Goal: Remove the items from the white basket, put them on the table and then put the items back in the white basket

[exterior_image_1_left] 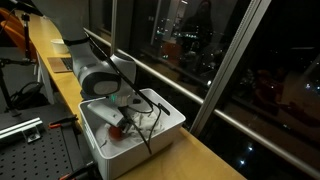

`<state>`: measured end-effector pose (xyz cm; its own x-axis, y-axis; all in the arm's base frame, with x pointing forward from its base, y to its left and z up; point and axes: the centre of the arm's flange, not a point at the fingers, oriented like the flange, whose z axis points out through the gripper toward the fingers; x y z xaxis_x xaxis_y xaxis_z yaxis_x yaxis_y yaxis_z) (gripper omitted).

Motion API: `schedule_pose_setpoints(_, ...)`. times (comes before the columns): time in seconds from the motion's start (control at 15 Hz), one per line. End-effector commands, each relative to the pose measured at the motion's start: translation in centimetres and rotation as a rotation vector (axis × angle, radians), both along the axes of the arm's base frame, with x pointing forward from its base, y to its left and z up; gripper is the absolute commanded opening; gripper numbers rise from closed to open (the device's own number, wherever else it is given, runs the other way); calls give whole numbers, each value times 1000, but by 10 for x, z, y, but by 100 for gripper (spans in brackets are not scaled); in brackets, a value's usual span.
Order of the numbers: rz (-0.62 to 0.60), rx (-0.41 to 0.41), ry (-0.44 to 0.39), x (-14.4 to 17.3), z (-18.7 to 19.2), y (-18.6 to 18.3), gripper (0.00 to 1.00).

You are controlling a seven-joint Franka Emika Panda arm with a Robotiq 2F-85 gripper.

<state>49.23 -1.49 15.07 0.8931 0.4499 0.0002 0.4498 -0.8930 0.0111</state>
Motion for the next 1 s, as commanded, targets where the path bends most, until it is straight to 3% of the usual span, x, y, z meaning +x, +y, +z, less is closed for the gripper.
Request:
schedule_pose_setpoints(0.0,-10,-25,-35,4,35,-8,28)
schedule_pose_setpoints(0.27,-18,-77,-130,8,121,-17,2)
schedule_pose_setpoints(0.4,7,-110,-189,16,166,-6,5)
schedule_pose_setpoints(0.47,28,-127,-209,19,188,4,2)
schedule_pose_setpoints(0.67,128,-163,-231,32,238,66,4)
schedule_pose_setpoints(0.93,311,-152,-201,36,266,185,4)
